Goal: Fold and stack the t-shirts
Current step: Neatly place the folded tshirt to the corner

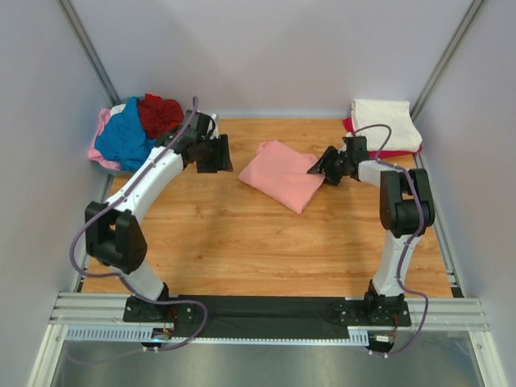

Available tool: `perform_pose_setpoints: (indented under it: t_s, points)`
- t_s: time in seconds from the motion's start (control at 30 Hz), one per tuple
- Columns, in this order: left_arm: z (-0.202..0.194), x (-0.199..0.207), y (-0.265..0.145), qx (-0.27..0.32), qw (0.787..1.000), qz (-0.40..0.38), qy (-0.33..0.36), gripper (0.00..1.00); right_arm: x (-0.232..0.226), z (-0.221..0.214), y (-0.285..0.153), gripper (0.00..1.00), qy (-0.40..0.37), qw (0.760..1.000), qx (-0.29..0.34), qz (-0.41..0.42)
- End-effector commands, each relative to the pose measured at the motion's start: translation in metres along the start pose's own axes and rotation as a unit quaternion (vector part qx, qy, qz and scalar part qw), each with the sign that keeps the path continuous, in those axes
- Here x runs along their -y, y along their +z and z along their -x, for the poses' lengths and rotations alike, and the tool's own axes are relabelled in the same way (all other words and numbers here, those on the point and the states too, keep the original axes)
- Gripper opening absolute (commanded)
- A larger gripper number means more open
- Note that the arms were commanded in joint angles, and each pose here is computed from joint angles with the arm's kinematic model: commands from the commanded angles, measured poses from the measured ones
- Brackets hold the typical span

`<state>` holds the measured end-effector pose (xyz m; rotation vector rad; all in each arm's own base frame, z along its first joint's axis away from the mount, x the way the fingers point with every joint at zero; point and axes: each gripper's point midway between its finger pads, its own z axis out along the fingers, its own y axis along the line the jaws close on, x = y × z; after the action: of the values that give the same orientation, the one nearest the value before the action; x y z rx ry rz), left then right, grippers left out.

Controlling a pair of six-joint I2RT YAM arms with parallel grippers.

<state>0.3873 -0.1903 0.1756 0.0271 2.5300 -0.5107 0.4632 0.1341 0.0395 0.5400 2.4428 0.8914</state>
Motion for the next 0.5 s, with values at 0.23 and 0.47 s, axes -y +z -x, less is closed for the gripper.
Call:
perform_pose_setpoints:
  t_s: [0.23, 0.47]
  points:
    - [-0.067, -0.027, -0.11, 0.014, 0.998, 0.055, 0.033, 0.62, 0.001, 0.005, 0.013, 0.0, -0.003, 1.0, -0.005, -0.016]
    - [-0.095, -0.076, -0.109, 0.019, 0.987, 0.144, 0.067, 0.63, -0.063, 0.083, -0.038, 0.0, -0.12, 0.991, 0.045, -0.041]
